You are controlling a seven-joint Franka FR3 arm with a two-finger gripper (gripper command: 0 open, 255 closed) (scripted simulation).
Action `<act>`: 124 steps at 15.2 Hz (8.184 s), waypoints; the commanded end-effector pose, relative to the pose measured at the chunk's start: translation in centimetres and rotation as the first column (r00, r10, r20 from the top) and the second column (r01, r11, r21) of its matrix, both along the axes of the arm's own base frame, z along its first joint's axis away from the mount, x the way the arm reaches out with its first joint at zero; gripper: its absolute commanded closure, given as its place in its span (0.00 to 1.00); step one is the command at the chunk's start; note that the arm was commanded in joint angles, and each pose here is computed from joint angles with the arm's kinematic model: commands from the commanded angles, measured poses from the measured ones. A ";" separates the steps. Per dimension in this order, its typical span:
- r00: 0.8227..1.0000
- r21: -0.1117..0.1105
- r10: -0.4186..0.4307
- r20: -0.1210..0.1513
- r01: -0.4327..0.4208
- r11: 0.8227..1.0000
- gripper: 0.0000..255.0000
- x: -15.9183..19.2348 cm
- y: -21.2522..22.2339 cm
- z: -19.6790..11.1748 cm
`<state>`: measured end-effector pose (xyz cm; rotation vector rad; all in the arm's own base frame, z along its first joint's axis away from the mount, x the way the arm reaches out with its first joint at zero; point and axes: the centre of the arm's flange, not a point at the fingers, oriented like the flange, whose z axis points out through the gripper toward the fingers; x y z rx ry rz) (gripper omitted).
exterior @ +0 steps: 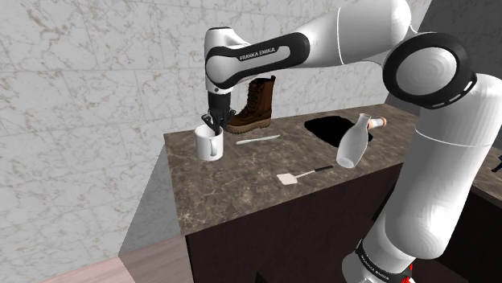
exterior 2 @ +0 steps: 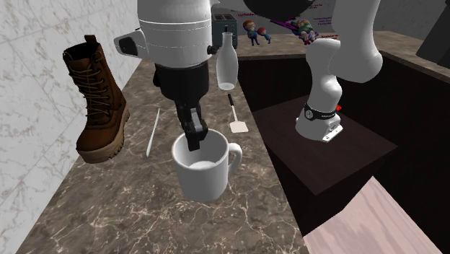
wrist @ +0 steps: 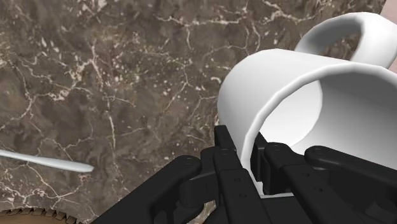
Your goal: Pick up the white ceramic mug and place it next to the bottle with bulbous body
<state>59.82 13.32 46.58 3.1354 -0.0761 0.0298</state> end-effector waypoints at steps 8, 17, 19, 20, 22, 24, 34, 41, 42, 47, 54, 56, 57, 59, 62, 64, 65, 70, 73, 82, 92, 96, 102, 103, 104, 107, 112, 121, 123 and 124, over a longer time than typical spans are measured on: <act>1.000 0.000 0.000 0.000 0.000 1.000 1.00 -0.1 0.0 4.6; 1.000 0.000 0.000 0.000 0.000 1.000 1.00 -0.1 0.0 9.4; 1.000 0.000 0.000 0.000 0.000 1.000 1.00 -0.1 0.0 10.4; 1.000 0.000 0.000 0.000 0.000 1.000 1.00 -0.1 0.0 11.0; 1.000 0.000 0.000 0.000 0.000 1.000 1.00 -0.1 0.0 12.0; 1.000 0.000 0.000 0.000 0.000 1.000 1.00 -0.1 0.0 13.1; 1.000 0.000 0.000 0.000 0.000 1.000 1.00 -0.1 0.0 18.4; 1.000 0.000 0.000 0.000 0.000 1.000 1.00 -0.8 -1.1 21.3; 1.000 0.000 0.000 0.000 0.000 1.000 1.00 -1.6 -2.2 21.3; 1.000 0.000 0.000 0.000 0.000 1.000 1.00 -5.3 -7.6 21.3; 1.000 0.000 0.000 0.000 0.000 1.000 1.00 -10.5 -15.2 21.3; 1.000 0.000 0.000 0.000 0.000 1.000 1.00 -12.0 -17.4 21.3; 1.000 0.000 0.000 0.000 0.000 1.000 1.00 -12.8 -18.5 21.3; 1.000 0.000 0.000 0.000 0.000 1.000 1.00 -14.3 -20.7 21.3; 1.000 0.000 0.000 0.000 0.000 1.000 1.00 -16.5 -23.9 21.3; 1.000 0.000 0.000 0.000 0.000 1.000 1.00 -18.0 -26.1 21.3; 1.000 0.000 0.000 0.000 0.000 1.000 1.00 -18.8 -27.2 21.3; 1.000 0.000 0.000 0.000 0.000 1.000 1.00 -20.7 -30.0 20.3; 1.000 0.000 0.000 0.000 0.000 1.000 1.00 -20.7 -30.0 18.7; 1.000 0.000 0.000 0.000 0.000 1.000 1.00 -20.7 -30.0 13.9; 1.000 0.000 0.000 0.000 0.000 1.000 1.00 -20.7 -30.0 8.7; 1.000 0.000 0.000 0.000 0.000 1.000 1.00 -20.7 -30.0 6.6; 1.000 0.000 0.000 0.000 0.000 1.000 1.00 -20.7 -30.0 3.4; 1.000 0.000 0.000 0.000 0.000 1.000 1.00 -20.7 -30.0 2.9; 1.000 0.000 0.000 0.000 0.000 1.000 1.00 -20.7 -30.0 2.3; 1.000 0.000 0.000 0.000 0.000 1.000 1.00 -20.7 -30.0 0.7; 1.000 0.000 0.000 0.000 0.000 1.000 1.00 -20.7 -30.0 -1.9; 1.000 0.000 0.000 0.000 0.000 1.000 1.00 -20.7 -30.0 -6.7; 1.000 0.000 0.000 0.000 0.000 1.000 1.00 -20.7 -30.0 -7.7; 1.000 0.000 0.000 0.000 0.000 1.000 1.00 -20.7 -30.0 -8.2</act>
